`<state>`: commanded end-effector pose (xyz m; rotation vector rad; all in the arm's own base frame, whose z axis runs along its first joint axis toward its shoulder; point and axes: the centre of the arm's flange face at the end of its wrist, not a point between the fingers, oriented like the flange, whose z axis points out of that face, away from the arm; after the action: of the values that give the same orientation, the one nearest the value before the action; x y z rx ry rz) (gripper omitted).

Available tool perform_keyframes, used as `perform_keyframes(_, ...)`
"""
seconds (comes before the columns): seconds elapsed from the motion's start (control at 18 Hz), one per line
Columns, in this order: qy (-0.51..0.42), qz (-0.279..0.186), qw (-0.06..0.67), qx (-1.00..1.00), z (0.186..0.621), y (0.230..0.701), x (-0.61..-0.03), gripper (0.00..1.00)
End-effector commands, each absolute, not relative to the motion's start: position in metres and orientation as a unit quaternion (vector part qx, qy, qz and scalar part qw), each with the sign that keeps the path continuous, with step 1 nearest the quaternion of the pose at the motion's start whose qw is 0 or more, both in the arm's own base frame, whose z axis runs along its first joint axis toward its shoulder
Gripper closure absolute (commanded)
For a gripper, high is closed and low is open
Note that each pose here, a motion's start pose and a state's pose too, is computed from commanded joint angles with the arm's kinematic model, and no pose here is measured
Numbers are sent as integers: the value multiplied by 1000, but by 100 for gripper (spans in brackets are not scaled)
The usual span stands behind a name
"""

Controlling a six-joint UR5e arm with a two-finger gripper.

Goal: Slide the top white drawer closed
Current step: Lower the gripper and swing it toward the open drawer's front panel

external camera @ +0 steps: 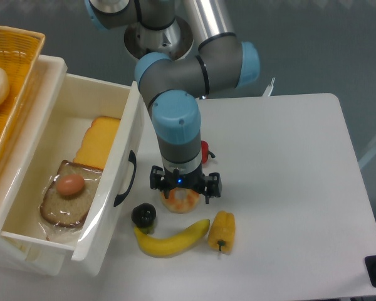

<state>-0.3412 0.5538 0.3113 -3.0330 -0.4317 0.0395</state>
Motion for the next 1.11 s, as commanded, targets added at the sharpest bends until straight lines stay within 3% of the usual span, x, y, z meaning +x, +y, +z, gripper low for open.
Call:
perform_keyframes(0.22, -163, -59, 52, -983, 303, 547, -350, 0)
perform_keyframes(0.39, -168, -85, 52, -981, 292, 546, -351, 0)
perform_keyframes(1.11, -162, -98, 46, -981, 281, 550, -342, 0)
